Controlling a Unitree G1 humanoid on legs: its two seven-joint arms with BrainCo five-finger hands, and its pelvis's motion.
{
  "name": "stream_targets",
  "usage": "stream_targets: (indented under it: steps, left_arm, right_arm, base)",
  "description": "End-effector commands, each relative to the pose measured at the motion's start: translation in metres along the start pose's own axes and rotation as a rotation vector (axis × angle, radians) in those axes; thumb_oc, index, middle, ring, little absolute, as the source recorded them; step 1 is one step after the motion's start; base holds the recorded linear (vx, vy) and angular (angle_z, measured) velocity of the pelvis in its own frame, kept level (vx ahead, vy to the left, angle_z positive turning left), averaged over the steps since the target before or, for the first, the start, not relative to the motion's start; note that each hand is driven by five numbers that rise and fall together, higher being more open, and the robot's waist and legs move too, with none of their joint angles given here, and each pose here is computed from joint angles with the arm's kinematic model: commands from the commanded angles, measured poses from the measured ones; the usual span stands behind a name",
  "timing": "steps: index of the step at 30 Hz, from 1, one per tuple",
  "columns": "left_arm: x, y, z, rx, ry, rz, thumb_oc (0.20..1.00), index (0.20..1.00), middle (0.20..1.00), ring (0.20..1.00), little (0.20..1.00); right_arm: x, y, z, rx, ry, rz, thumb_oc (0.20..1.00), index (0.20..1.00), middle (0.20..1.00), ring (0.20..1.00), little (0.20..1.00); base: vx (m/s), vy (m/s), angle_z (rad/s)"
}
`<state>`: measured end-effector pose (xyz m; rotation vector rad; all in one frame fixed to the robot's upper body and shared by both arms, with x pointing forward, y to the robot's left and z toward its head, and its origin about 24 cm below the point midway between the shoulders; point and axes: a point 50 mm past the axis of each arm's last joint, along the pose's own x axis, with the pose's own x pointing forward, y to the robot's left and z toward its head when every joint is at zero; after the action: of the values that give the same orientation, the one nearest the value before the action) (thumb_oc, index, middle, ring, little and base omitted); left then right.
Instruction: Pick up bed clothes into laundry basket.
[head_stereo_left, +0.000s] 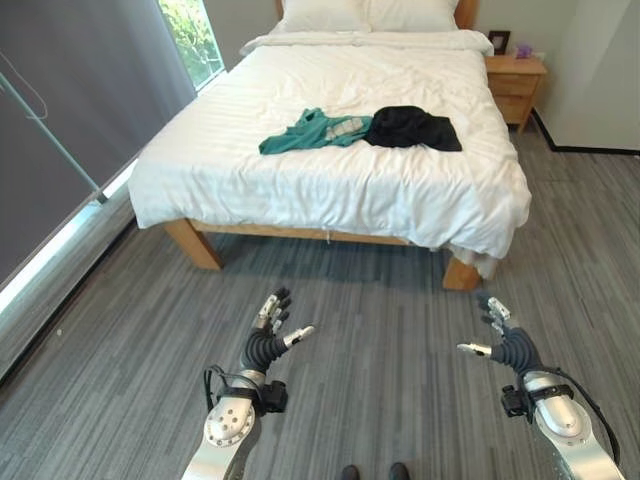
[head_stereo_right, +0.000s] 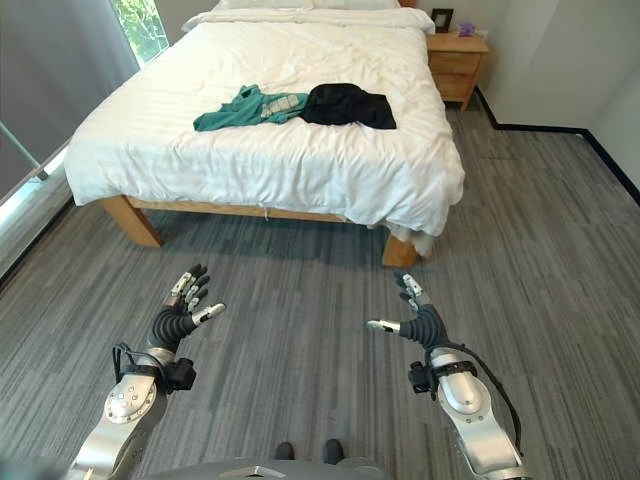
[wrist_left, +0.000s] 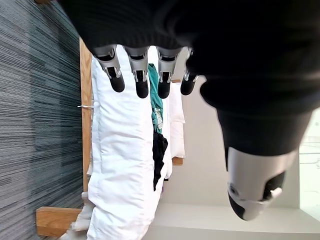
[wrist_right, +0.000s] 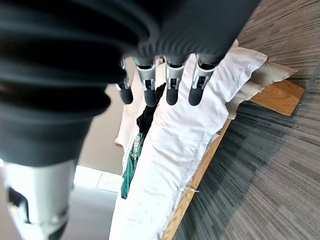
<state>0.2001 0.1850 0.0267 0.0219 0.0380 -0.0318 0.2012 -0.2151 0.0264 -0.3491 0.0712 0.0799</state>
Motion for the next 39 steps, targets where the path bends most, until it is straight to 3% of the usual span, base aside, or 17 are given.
stream_targets:
  steps: [1,10,24,29,39]
  left_arm:
    - [0.011,0.009,0.020,0.045,-0.111,0.017,1.000,1.000,1.000,1.000,1.000]
    - [0.019,0.006,0.025,0.022,-0.143,0.022,1.000,1.000,1.000,1.000,1.000]
    - [0.015,0.008,0.023,0.066,-0.122,-0.017,1.000,1.000,1.000,1.000,1.000]
    - [0.025,0.003,0.035,0.171,-0.164,-0.091,1.000,1.000,1.000,1.000,1.000]
    - [0.029,-0.005,0.040,0.171,-0.197,-0.131,1.000,1.000,1.000,1.000,1.000]
  right_arm:
    - [0.007,-0.010,0.011,0.021,-0.072,-0.063,1.000,1.000,1.000,1.000,1.000]
    - [0.014,-0.017,0.024,0.014,-0.136,-0.106,1.000,1.000,1.000,1.000,1.000]
    - [0.025,0.010,0.037,-0.027,-0.195,0.046,1.000,1.000,1.000,1.000,1.000]
    - [0.025,0.011,0.049,-0.045,-0.252,0.060,1.000,1.000,1.000,1.000,1.000]
    - [0.016,0.003,0.034,-0.025,-0.181,0.021,1.000,1.000,1.000,1.000,1.000]
  base:
    - [-0.02,-0.044,0.04]
    - [0.01,-0.072,0.23]
    - [0.46,0.095,-0.58]
    - [0.42,0.163,0.25]
    - [0.47,-0.054,0.46]
